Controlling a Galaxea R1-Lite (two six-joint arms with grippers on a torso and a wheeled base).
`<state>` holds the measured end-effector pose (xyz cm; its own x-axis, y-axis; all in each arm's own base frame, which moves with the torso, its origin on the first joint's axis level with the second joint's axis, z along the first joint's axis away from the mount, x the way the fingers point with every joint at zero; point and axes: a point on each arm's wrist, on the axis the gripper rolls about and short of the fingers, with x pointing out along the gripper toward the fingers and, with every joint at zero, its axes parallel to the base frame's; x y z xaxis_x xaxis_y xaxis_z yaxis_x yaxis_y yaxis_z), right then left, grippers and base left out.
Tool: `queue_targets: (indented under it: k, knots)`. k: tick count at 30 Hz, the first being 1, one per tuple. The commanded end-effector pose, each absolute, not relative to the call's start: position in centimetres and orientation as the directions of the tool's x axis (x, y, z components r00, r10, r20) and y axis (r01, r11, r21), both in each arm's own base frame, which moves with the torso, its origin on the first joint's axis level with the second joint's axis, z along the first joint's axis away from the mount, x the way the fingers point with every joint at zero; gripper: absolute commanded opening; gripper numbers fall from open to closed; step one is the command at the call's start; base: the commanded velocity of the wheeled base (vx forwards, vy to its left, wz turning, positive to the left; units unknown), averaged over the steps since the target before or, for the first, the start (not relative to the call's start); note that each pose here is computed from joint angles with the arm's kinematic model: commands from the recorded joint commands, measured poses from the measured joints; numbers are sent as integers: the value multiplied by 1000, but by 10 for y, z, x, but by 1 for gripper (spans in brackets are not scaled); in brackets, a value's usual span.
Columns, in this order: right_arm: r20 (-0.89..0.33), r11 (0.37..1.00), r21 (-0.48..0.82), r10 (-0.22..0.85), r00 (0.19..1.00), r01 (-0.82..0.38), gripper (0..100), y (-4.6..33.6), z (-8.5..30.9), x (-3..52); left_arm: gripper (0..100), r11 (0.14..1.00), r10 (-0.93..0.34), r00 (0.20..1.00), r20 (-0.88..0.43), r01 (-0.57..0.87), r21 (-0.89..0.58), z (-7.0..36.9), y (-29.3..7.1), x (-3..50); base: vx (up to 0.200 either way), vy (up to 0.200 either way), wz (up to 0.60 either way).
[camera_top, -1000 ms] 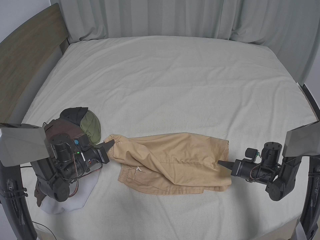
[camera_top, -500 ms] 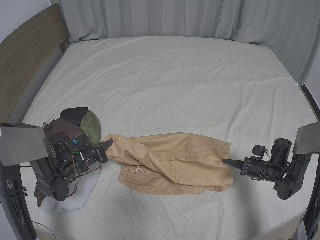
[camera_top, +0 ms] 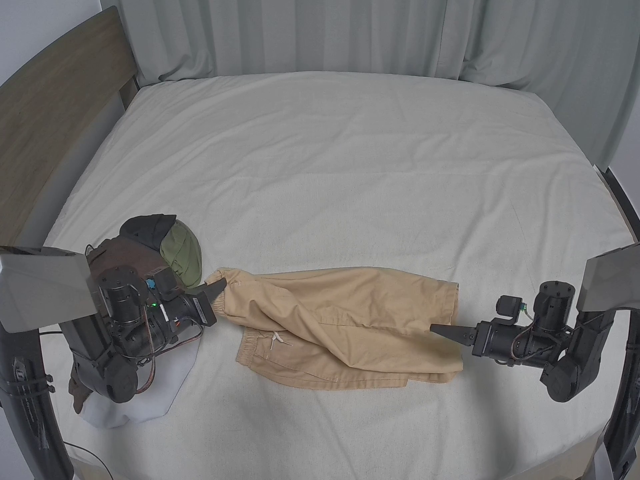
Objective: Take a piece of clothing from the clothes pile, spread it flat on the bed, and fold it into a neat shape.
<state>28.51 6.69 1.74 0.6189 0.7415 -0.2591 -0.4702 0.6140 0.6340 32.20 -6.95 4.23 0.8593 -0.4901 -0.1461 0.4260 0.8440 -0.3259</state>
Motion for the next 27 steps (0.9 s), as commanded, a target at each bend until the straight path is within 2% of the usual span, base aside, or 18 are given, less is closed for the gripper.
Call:
queue_targets:
  k: [1, 14, 27]
  knots:
    - [-273, 607, 636, 754, 597, -476, 100, 76, 6, 291, 0, 843, -492, 858, -146, 428, -327, 42, -70, 322, 0, 0, 0]
    - [-264, 597, 628, 767, 585, -499, 100, 86, 2, 298, 0, 842, -493, 858, -145, 429, -326, 43, -71, 322, 0, 0, 0]
    - [-280, 622, 617, 746, 605, -482, 100, 94, -6, 302, 0, 843, -492, 858, -145, 428, -326, 42, -70, 322, 0, 0, 0]
